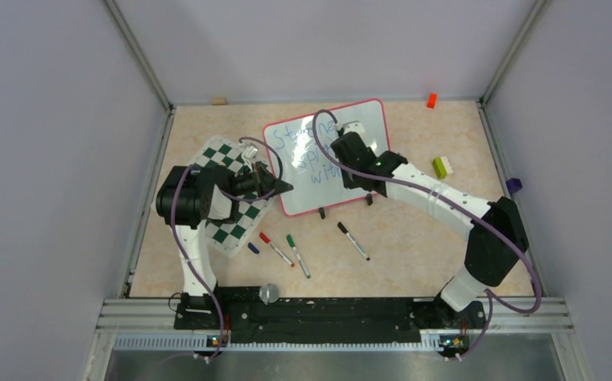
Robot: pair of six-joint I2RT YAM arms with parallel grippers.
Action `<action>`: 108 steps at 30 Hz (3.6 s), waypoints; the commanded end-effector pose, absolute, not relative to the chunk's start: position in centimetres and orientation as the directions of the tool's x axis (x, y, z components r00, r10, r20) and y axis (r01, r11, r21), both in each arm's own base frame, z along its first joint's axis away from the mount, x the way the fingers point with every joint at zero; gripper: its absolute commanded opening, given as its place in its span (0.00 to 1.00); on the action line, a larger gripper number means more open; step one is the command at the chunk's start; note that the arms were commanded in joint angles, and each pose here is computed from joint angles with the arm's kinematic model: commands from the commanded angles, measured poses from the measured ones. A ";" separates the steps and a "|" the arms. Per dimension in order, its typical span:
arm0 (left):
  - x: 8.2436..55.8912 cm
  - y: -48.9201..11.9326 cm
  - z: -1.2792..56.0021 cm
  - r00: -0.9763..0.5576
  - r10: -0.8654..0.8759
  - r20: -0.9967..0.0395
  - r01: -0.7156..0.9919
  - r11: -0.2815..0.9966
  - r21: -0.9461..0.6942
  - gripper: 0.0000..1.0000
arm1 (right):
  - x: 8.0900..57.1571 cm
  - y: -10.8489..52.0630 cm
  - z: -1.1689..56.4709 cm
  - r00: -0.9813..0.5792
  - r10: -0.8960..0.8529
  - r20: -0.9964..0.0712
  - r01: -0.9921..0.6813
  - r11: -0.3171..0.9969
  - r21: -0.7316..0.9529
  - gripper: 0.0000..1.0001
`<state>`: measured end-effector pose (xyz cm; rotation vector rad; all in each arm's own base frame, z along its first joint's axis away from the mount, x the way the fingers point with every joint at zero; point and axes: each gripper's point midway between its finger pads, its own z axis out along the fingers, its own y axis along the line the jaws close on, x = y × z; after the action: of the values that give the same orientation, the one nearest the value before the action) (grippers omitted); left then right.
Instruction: Write a sentence on the whiteboard
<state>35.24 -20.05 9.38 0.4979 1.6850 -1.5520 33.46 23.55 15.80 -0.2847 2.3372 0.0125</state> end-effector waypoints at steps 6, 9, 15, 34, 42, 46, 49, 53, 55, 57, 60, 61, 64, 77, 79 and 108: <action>37.3 -18.6 10.6 -0.471 -0.270 -0.839 0.801 0.267 -0.536 0.00 | 35.0 22.4 22.8 -0.530 -0.116 -0.840 -0.181 0.983 -0.021 0.00; 37.3 -18.6 10.6 -0.471 -0.270 -0.839 0.801 0.267 -0.536 0.00 | 35.3 22.5 23.0 -0.523 -0.122 -0.844 -0.178 0.984 -0.032 0.00; 37.3 -18.6 10.6 -0.471 -0.270 -0.839 0.801 0.267 -0.536 0.00 | 36.0 22.3 22.9 -0.525 -0.119 -0.843 -0.160 0.986 -0.040 0.00; 37.3 -18.6 10.6 -0.471 -0.270 -0.839 0.801 0.267 -0.536 0.00 | 36.2 23.9 21.1 -0.569 -0.120 -0.814 -0.209 0.978 0.001 0.00; 37.3 -18.6 10.6 -0.471 -0.270 -0.839 0.801 0.267 -0.536 0.00 | 36.8 23.9 20.8 -0.567 -0.132 -0.813 -0.196 0.980 -0.023 0.00; 37.3 -18.6 10.6 -0.471 -0.270 -0.839 0.801 0.267 -0.536 0.00 | 37.1 23.9 20.6 -0.568 -0.138 -0.811 -0.192 0.981 -0.032 0.00; 37.3 -18.6 10.6 -0.471 -0.270 -0.839 0.801 0.267 -0.536 0.00 | 37.4 23.9 20.6 -0.565 -0.138 -0.814 -0.182 0.983 -0.041 0.00; 37.3 -18.6 10.6 -0.471 -0.270 -0.839 0.801 0.267 -0.536 0.00 | 37.5 23.9 20.7 -0.564 -0.122 -0.816 -0.170 0.985 -0.030 0.00; 37.3 -18.6 10.6 -0.471 -0.270 -0.839 0.801 0.267 -0.536 0.00 | 37.4 24.0 20.4 -0.570 -0.125 -0.812 -0.176 0.984 -0.028 0.00; 37.3 -18.6 10.6 -0.471 -0.270 -0.839 0.801 0.267 -0.536 0.00 | 37.3 24.1 20.2 -0.576 -0.127 -0.807 -0.184 0.983 -0.023 0.00; 37.3 -18.6 10.6 -0.471 -0.270 -0.839 0.801 0.267 -0.536 0.00 | 37.0 24.4 19.9 -0.584 -0.130 -0.802 -0.198 0.980 -0.015 0.00; 37.3 -18.6 10.6 -0.471 -0.270 -0.839 0.801 0.267 -0.536 0.00 | 37.0 24.4 19.9 -0.585 -0.129 -0.801 -0.203 0.979 -0.010 0.00; 37.3 -18.6 10.6 -0.471 -0.270 -0.839 0.801 0.267 -0.536 0.00 | 36.8 24.4 19.8 -0.588 -0.130 -0.799 -0.206 0.978 -0.008 0.00; 37.3 -18.6 10.6 -0.471 -0.270 -0.839 0.801 0.267 -0.536 0.00 | 36.2 24.3 19.2 -0.603 -0.134 -0.786 -0.214 0.977 -0.002 0.00; 37.3 -18.6 10.6 -0.471 -0.270 -0.839 0.801 0.267 -0.536 0.00 | 36.3 23.9 19.3 -0.598 -0.133 -0.791 -0.197 0.980 -0.016 0.00; 37.3 -18.6 10.6 -0.471 -0.270 -0.839 0.801 0.267 -0.536 0.00 | 34.7 22.8 21.1 -0.576 -0.091 -0.812 -0.198 0.980 0.030 0.00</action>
<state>35.21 -20.02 9.37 0.5022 1.6839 -1.5515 34.51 23.05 19.50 -0.2456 2.2301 0.1046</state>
